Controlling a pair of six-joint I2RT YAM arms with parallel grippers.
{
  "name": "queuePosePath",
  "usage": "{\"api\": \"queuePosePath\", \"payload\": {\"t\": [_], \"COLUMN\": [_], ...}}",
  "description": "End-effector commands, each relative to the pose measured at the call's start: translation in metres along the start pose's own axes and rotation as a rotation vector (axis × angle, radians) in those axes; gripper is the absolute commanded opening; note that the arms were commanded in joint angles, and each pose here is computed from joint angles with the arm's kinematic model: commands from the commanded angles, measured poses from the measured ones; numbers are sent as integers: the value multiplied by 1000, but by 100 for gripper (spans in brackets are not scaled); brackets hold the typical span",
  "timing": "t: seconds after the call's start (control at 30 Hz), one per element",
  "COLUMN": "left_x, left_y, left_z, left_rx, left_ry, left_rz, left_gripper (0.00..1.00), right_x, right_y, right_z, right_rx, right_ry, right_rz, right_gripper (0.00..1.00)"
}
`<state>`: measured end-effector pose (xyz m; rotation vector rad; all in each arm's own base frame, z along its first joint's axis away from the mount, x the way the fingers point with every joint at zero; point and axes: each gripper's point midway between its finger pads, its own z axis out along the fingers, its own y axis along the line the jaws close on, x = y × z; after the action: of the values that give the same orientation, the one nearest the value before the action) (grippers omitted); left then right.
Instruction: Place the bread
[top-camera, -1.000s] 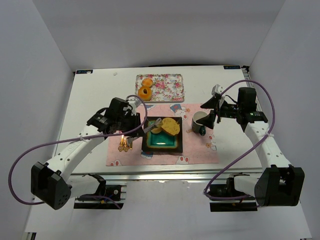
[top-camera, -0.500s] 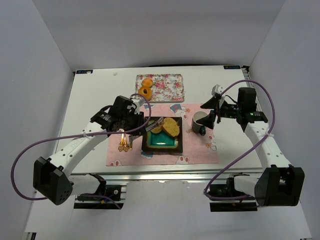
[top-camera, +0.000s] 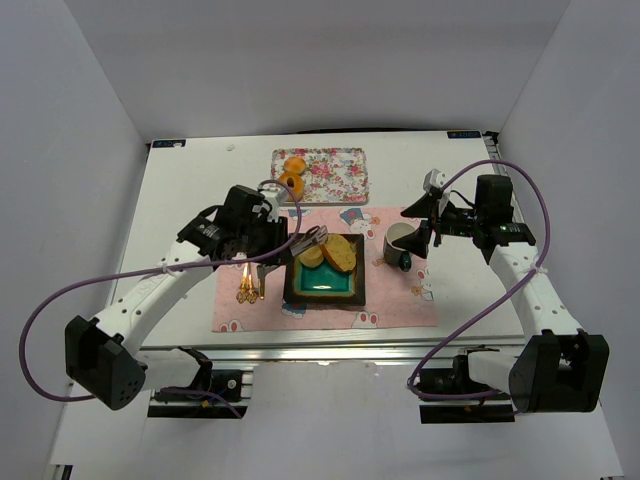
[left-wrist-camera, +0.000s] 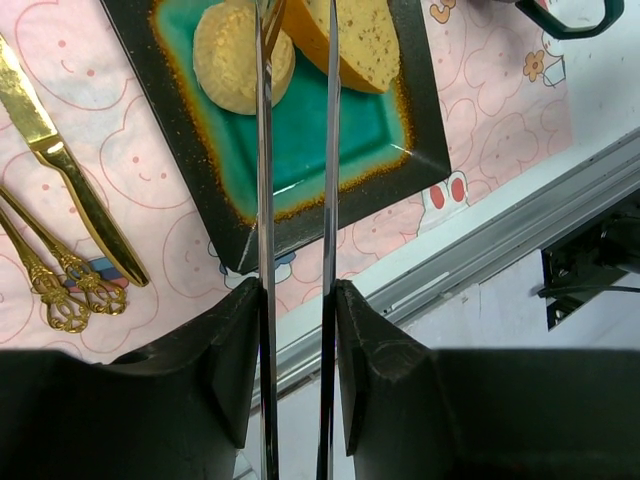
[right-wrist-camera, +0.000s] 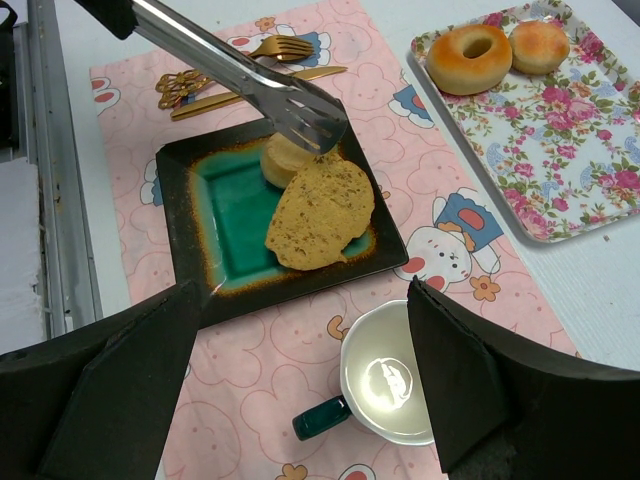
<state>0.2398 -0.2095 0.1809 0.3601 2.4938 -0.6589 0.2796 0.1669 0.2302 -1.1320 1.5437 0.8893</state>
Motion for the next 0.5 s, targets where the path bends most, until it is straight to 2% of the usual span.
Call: {"api": "queuePosePath", "payload": {"t": [0.0, 0.17, 0.27, 0.3, 0.4, 0.43, 0.47], "left_x": [-20, -34, -47, -49, -57, -56, -58], "left_y": [-8, -4, 6, 10, 39, 68, 81], "left_z": [-14, -24, -30, -31, -36, -37, -38], "left_rx": [6, -42, -103, -116, -183, -235, -245], "left_ry": [-62, -117, -169, -182, -224, -229, -245], "left_rz": [28, 28, 11, -1, -41, -95, -110], "left_gripper": [44, 40, 30, 22, 12, 12, 11], "right_x": [-11, -13, -13, -13, -14, -14, -14], "right_y": [2, 1, 1, 1, 0, 0, 0], "right_z": [-3, -3, -3, -3, -3, -3, -3], "right_rx": [-7, -7, -8, -8, -6, -5, -5], "right_ry": [-20, -23, -23, -23, -21, -22, -22], "right_rz": [-31, -35, -38, -41, -50, -53, -56], "right_gripper": [88, 88, 88, 88, 88, 88, 88]}}
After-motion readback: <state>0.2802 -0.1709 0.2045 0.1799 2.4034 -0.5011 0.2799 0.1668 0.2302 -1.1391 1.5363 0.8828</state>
